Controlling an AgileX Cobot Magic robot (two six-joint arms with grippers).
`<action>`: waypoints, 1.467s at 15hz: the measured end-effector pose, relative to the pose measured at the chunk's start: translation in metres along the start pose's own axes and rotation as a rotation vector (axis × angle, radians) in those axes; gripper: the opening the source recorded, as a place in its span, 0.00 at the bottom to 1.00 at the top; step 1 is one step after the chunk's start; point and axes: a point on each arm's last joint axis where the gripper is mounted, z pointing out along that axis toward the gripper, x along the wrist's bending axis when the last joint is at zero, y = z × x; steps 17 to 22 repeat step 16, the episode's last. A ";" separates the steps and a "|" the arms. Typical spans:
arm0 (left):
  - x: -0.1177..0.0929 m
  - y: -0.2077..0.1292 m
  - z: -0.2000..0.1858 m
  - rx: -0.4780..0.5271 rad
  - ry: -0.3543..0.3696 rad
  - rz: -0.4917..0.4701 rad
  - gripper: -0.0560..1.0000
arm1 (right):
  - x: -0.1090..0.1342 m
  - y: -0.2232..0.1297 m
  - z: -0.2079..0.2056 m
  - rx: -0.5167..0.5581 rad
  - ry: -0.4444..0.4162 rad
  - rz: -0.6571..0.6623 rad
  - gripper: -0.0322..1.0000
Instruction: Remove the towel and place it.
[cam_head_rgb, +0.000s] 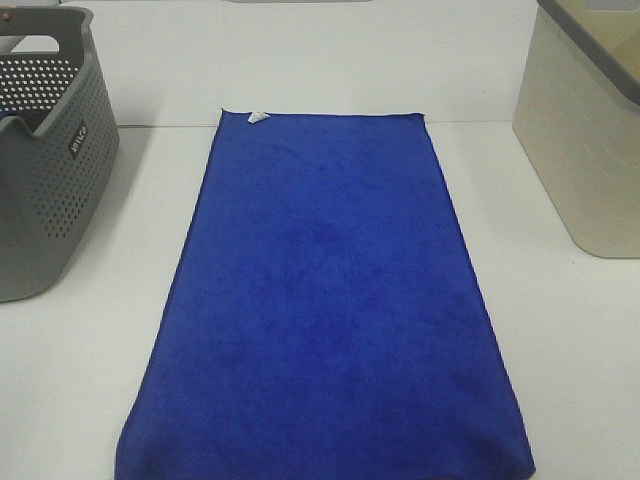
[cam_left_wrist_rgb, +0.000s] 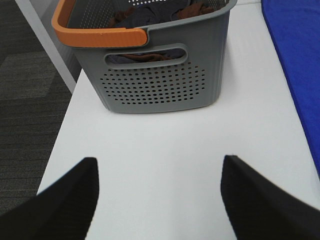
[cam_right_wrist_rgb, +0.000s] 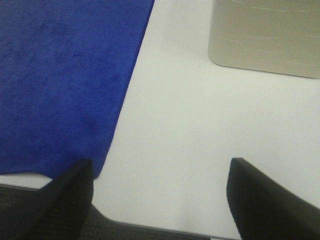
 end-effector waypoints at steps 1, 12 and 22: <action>0.000 0.000 0.000 0.000 0.000 0.000 0.67 | 0.000 0.000 0.000 0.000 0.000 0.000 0.74; -0.005 0.000 0.000 -0.003 -0.069 -0.024 0.67 | 0.000 0.000 0.000 -0.002 0.004 0.002 0.74; -0.005 0.000 0.000 -0.003 -0.080 -0.021 0.67 | 0.000 0.000 0.000 -0.002 0.005 0.003 0.74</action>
